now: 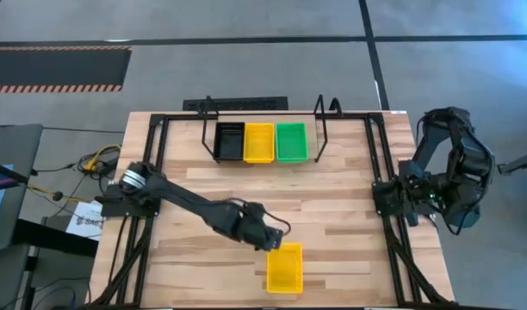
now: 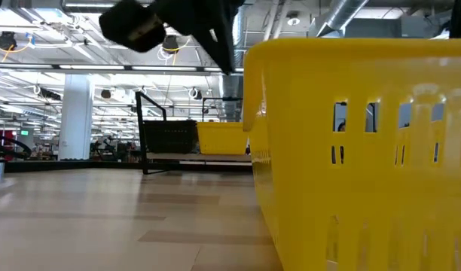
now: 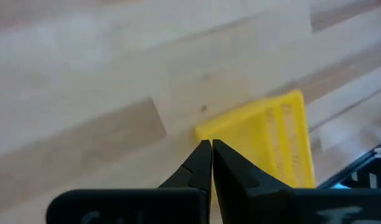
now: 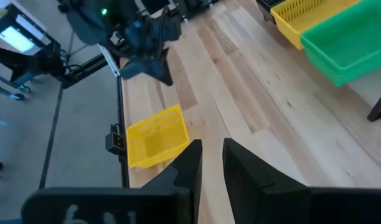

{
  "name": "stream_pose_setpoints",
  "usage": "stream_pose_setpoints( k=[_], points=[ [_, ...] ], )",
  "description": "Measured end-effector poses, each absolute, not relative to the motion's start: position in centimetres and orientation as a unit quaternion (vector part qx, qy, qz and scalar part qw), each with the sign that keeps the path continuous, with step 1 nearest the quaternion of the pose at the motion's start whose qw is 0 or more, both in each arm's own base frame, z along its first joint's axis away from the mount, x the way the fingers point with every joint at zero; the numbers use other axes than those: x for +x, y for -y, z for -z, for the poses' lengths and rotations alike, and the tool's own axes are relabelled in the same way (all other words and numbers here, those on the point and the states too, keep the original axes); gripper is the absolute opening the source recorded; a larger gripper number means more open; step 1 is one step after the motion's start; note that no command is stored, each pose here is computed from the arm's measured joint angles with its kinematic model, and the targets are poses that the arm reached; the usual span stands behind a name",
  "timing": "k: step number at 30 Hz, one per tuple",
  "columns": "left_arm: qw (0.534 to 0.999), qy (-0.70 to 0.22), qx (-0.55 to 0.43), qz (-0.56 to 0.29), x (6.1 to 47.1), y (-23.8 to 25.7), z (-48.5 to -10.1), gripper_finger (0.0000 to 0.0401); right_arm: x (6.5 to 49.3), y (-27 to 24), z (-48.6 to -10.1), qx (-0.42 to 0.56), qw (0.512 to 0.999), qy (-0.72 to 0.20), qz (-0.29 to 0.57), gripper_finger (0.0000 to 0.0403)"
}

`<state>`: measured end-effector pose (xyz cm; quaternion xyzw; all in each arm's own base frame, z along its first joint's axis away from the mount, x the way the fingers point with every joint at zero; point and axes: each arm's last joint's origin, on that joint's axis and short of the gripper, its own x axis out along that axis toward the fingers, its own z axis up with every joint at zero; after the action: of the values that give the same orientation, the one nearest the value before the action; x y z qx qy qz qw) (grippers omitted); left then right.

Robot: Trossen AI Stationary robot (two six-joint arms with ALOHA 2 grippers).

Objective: Stack baskets on shelf by color
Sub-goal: Stack the yellow bin on top of the stacked yellow bins on the shelf

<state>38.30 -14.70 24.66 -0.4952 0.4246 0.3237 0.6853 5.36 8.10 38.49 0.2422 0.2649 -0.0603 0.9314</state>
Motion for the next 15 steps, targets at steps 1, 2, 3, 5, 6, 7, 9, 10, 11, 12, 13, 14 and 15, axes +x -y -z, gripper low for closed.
stream_pose_setpoints(
  k=[1, 2, 3, 5, 6, 7, 9, 10, 11, 12, 13, 14, 15],
  points=[
    [0.677, -0.429, -0.500, -0.329, 38.6, 15.2, -24.7, 0.0000, 5.4, -8.1, -38.5, 0.238, 0.933, -0.265, 0.059, 0.0081],
    [0.666, -0.439, -0.501, -0.336, 38.8, 15.6, -24.7, 0.0000, 5.4, -8.1, -38.5, 0.236, 0.933, -0.265, 0.058, 0.0081],
    [0.654, -0.451, -0.501, -0.343, 39.0, 16.0, -24.6, 0.0000, 5.4, -8.2, -38.5, 0.235, 0.933, -0.265, 0.058, 0.0081],
    [0.638, -0.468, -0.500, -0.352, 39.5, 16.7, -24.4, 0.0000, 5.4, -8.2, -38.5, 0.233, 0.934, -0.266, 0.058, 0.0081],
    [0.630, -0.478, -0.496, -0.358, 39.6, 17.0, -24.2, 0.0000, 5.4, -8.2, -38.5, 0.231, 0.934, -0.266, 0.057, 0.0081],
    [0.624, -0.486, -0.493, -0.363, 39.8, 17.2, -24.0, 0.0000, 5.4, -8.2, -38.5, 0.228, 0.935, -0.266, 0.056, 0.0081],
    [0.613, -0.489, -0.500, -0.368, 40.3, 17.5, -23.6, 0.0000, 5.4, -8.2, -38.5, 0.221, 0.936, -0.267, 0.055, 0.0081],
    [0.609, -0.490, -0.502, -0.371, 40.4, 17.6, -23.2, 0.0000, 5.4, -8.2, -38.5, 0.219, 0.937, -0.267, 0.054, 0.0081],
    [0.608, -0.490, -0.504, -0.370, 40.7, 17.7, -22.9, 0.0000, 5.4, -8.2, -38.5, 0.218, 0.937, -0.267, 0.054, 0.0081],
    [0.610, -0.490, -0.507, -0.361, 41.0, 17.8, -22.5, 0.0000, 5.4, -8.2, -38.5, 0.217, 0.937, -0.267, 0.053, 0.0081],
    [0.613, -0.490, -0.511, -0.352, 41.3, 18.0, -22.2, 0.0000, 5.4, -8.2, -38.5, 0.217, 0.937, -0.267, 0.053, 0.0081],
    [0.613, -0.493, -0.510, -0.348, 41.5, 18.0, -22.0, 0.0000, 5.4, -8.2, -38.5, 0.217, 0.937, -0.267, 0.053, 0.0081],
    [0.612, -0.494, -0.512, -0.346, 41.7, 18.0, -21.7, 0.0000, 5.4, -8.2, -38.5, 0.215, 0.938, -0.268, 0.053, 0.0081]
  ],
)
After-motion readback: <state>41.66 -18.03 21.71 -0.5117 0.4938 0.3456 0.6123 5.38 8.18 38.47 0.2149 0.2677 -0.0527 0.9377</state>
